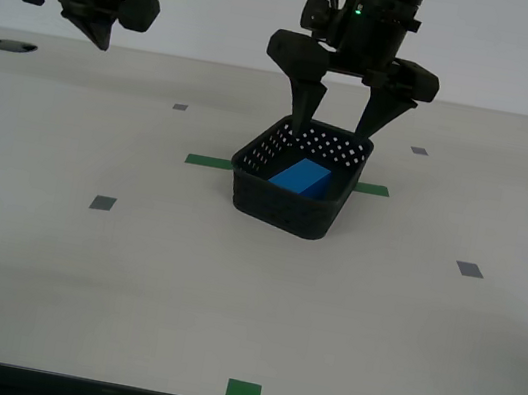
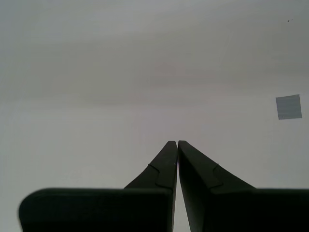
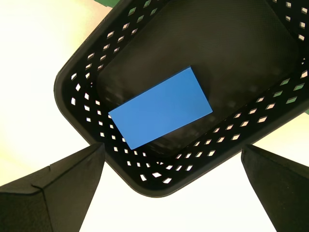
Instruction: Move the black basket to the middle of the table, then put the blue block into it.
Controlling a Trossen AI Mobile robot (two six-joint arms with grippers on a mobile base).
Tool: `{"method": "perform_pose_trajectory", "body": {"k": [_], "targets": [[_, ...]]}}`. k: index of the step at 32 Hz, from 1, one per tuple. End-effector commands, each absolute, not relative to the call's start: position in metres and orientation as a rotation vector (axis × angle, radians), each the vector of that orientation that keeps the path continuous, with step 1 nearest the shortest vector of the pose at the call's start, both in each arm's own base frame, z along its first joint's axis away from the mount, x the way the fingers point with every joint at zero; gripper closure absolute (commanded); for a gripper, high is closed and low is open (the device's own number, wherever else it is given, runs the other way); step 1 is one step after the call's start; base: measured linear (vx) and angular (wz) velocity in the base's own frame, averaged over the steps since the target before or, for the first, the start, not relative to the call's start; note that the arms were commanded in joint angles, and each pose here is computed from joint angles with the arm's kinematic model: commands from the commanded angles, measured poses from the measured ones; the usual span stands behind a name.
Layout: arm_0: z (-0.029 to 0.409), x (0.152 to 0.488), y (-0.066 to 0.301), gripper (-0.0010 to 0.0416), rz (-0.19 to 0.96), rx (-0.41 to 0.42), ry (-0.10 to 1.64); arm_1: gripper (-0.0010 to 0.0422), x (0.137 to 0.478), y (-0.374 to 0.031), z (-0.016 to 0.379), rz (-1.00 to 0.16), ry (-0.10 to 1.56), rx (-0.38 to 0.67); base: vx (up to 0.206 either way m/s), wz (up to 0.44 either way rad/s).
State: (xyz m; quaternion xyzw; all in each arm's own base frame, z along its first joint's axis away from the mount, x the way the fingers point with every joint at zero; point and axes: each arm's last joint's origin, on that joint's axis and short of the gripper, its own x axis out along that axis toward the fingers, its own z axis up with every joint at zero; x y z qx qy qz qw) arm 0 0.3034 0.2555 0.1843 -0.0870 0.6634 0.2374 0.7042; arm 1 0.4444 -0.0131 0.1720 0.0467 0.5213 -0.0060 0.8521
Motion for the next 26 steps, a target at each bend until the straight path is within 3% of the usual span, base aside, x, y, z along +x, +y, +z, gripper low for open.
{"method": "perform_pose_trajectory", "body": {"k": [1,26], "targets": [[0.1843,0.3034,0.2557,0.0012,0.528,-0.193,1.475,0.0412,0.4447,-0.0133,0.1727,-0.016,1.093,0.1,0.0,0.0],[0.1849,0.3067,0.2585,0.0012,0.543,-0.179,1.434,0.0412,0.4465,-0.0134,0.1736,-0.015,1.072,0.1,0.0,0.0]]}}
